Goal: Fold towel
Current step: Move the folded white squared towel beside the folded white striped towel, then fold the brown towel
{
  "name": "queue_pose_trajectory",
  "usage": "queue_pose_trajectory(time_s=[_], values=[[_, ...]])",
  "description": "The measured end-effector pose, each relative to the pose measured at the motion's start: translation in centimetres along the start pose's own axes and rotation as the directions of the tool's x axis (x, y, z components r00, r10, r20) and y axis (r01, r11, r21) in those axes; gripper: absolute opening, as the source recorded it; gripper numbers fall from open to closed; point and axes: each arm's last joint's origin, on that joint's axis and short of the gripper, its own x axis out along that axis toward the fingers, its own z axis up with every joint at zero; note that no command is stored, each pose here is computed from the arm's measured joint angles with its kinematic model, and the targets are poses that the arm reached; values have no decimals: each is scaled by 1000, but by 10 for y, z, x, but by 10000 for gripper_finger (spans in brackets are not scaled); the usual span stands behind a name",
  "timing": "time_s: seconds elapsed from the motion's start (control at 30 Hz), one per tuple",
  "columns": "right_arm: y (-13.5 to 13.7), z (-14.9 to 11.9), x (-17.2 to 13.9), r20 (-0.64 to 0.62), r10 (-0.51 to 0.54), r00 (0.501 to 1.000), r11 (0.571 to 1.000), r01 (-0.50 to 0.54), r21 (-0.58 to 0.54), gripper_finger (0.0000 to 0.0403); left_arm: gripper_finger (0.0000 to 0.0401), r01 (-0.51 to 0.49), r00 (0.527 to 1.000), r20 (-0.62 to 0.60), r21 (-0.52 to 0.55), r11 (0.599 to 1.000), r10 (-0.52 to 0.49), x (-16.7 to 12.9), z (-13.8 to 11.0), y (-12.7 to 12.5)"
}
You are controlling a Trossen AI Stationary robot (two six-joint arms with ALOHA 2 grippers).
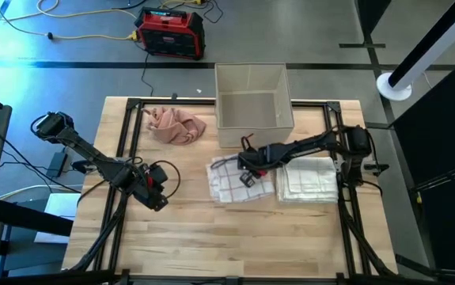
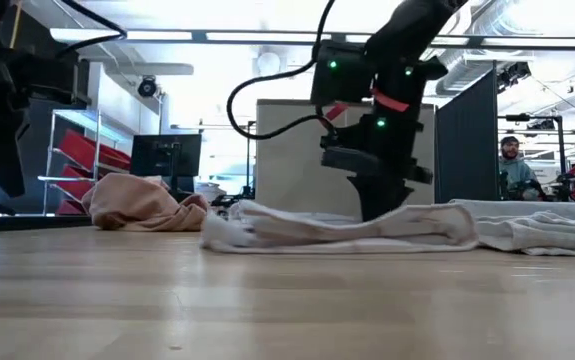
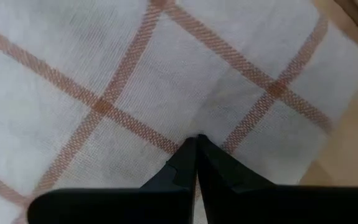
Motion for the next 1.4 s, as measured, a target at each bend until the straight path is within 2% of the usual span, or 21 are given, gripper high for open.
queue_pose_trajectory(time_s=[0.1,0.23,0.37,0.5,0.67,0.83,0.97,1.1,1.23,1.33,1.4], values=[[-4,-2,0,-14,-59,998,994,60,86,0,0,1,1000,3,-10,1000,-1,0,0,0],[-7,-9,-1,-56,-116,992,988,121,94,0,0,0,1000,5,-6,1000,0,0,0,0],[-2,-16,-15,-29,-91,995,994,93,64,0,0,-2,1000,9,-2,1000,2,0,0,0],[3,-15,-63,76,33,997,998,-37,46,0,0,1,1000,7,-4,1000,-1,0,1,0],[-11,-25,-129,221,136,966,989,-144,21,0,0,42,999,26,-9,999,-42,-12,9,-5],[-30,-49,-197,358,311,881,950,-296,-98,0,0,56,994,100,-60,997,-50,-50,42,-3],[-41,-75,-238,411,464,785,886,-404,-228,0,0,48,963,269,-97,994,-20,-99,84,13],[-42,-96,-255,461,501,733,863,-385,-327,0,0,-9,940,338,-99,995,42,-134,122,41],[-38,-107,-258,494,491,718,859,-306,-410,0,0,-80,956,271,-124,989,112,-140,146,73],[-36,-110,-255,495,476,727,855,-251,-454,0,2,-54,986,148,-146,988,75,-126,156,95],[-35,-110,-255,493,478,727,850,-240,-469,0,7,-4,998,67,-160,987,15,-114,162,107]])
